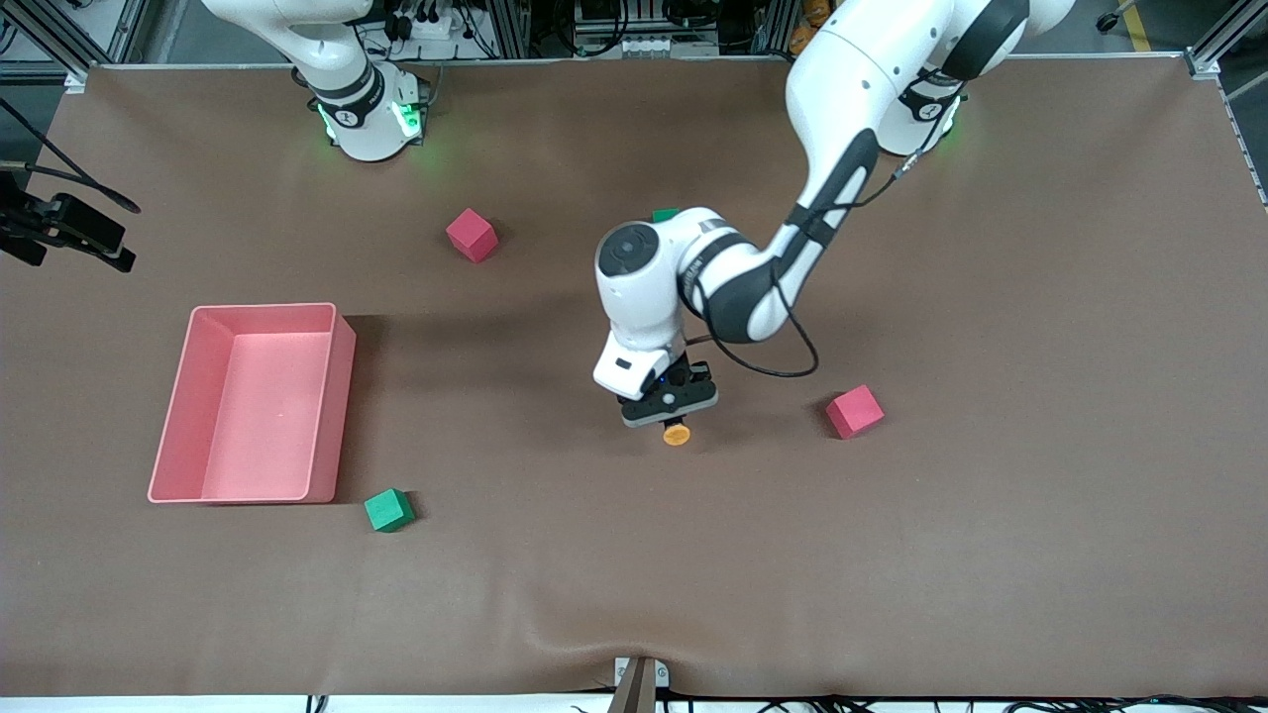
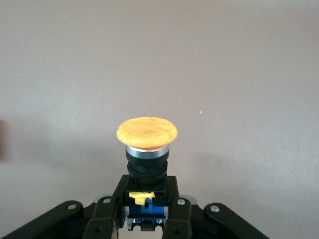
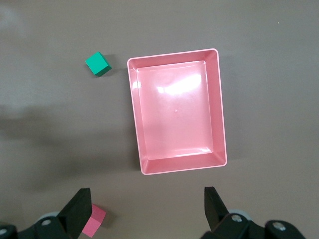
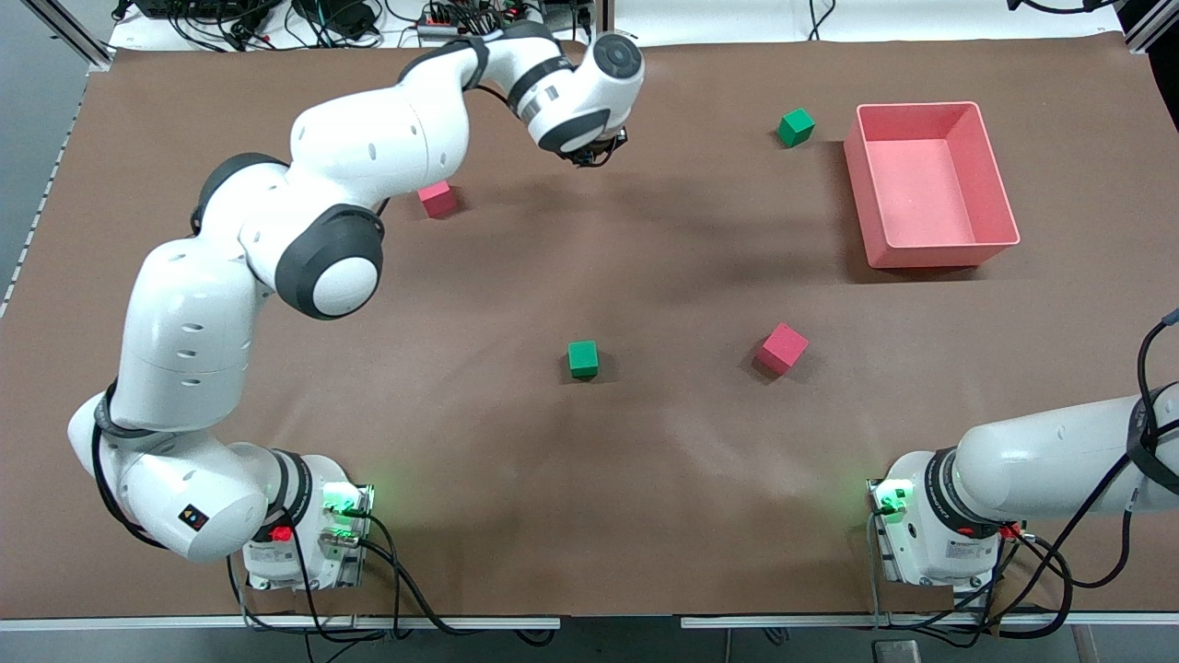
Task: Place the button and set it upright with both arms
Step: 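Lift the button with the left gripper and stand it upright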
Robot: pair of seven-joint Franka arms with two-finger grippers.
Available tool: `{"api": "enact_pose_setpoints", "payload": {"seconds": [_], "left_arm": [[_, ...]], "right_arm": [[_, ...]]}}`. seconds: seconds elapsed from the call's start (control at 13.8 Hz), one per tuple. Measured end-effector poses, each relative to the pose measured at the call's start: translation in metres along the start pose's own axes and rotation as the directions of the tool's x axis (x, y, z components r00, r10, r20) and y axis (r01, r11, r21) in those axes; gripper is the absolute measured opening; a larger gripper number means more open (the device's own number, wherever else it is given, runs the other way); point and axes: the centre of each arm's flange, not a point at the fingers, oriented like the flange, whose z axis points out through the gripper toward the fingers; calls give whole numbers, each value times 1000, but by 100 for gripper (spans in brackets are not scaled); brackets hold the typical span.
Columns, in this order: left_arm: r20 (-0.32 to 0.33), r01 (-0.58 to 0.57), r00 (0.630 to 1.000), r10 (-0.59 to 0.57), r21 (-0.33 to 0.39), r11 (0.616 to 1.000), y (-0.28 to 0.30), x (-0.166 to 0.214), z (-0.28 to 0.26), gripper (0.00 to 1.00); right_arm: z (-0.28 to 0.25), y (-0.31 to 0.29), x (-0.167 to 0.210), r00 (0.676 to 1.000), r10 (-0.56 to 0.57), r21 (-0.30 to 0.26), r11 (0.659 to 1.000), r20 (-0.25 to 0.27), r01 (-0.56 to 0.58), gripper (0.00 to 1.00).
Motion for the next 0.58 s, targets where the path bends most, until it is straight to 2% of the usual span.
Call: {"api": "enact_pose_setpoints", "payload": {"seconds": [0.22, 0.36, 0.58], "left_arm": [[-206, 15, 979, -8, 30, 999, 16, -22, 0, 33], [-335, 8, 942, 0, 21, 1000, 29, -40, 0, 33], [-492, -8, 871, 2, -11, 1000, 45, -68, 7, 33]], "right_arm": [[0, 0, 0, 1000, -1, 0, 1000, 0, 1, 100], [0, 0, 0, 1000, -1, 0, 1000, 0, 1, 100], [0, 0, 0, 1000, -1, 0, 1000, 0, 1, 100]]}}
